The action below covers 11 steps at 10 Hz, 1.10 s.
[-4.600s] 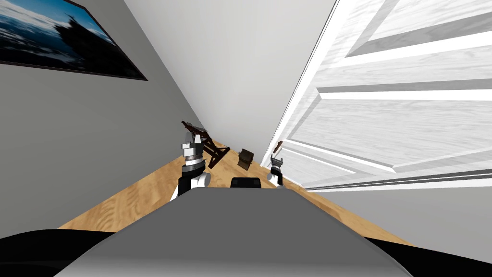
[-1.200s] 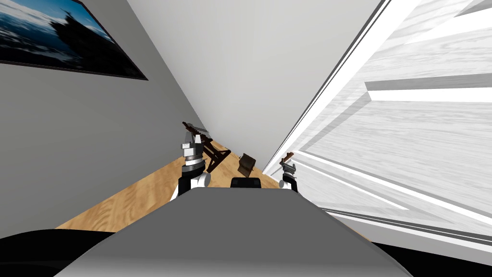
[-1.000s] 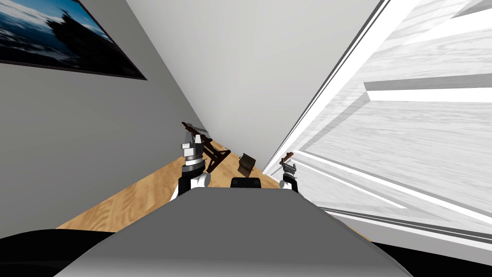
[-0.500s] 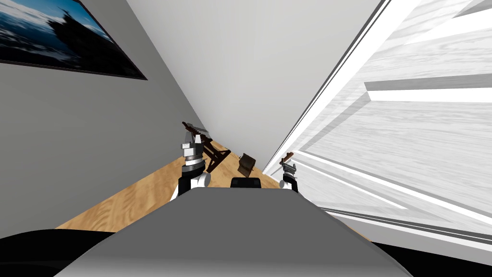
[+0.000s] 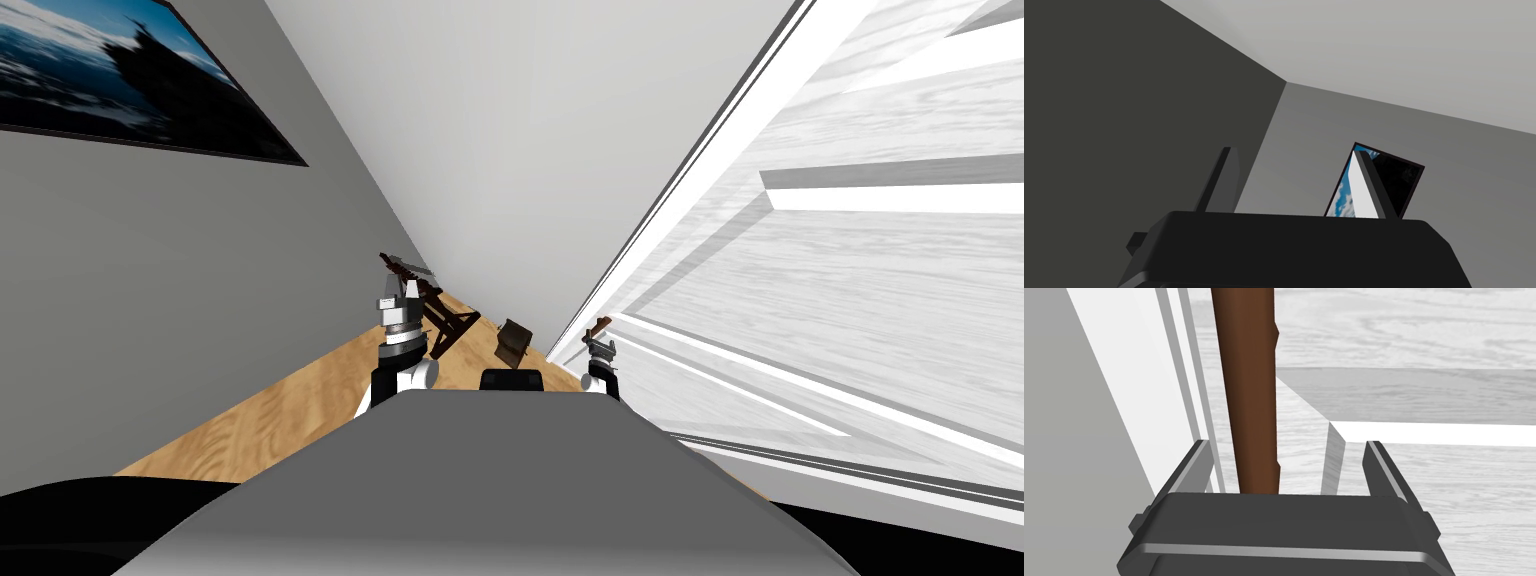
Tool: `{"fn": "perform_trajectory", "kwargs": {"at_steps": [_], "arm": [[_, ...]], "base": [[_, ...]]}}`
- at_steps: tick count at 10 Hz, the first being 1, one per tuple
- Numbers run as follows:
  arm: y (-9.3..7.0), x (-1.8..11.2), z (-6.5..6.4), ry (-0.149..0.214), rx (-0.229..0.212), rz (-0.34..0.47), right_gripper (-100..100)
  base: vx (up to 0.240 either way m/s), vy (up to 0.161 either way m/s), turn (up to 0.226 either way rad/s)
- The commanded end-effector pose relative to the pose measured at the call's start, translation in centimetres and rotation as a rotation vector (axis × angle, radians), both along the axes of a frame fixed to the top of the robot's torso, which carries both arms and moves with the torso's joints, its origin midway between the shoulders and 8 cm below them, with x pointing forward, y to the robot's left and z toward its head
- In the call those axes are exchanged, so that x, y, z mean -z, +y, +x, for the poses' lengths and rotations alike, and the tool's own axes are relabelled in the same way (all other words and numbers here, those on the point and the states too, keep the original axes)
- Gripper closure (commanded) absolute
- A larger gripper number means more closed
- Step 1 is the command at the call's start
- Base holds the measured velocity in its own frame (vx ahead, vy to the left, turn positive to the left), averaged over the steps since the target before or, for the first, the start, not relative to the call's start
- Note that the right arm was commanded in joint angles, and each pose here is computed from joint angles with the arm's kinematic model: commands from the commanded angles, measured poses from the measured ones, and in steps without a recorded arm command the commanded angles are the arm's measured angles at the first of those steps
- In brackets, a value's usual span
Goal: Pull the door open
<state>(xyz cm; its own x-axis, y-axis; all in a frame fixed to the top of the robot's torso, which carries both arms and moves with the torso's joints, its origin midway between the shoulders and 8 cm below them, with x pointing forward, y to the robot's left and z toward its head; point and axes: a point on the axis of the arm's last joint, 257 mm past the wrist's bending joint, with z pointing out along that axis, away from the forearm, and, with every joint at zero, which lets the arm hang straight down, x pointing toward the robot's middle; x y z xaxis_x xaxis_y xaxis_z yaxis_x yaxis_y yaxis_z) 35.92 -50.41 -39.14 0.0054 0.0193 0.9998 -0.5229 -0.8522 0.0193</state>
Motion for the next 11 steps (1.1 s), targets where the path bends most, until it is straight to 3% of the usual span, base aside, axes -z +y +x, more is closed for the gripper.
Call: {"fn": "perform_trajectory", "kwargs": {"at_steps": [1, 11], "arm": [[-0.01, 0.01, 0.01, 0.000, 0.000, 0.000, -100], [0.04, 0.01, 0.24, 0.000, 0.005, 0.000, -100]], "base": [[-0.001, -0.004, 0.010], [0.000, 0.002, -0.004]]}}
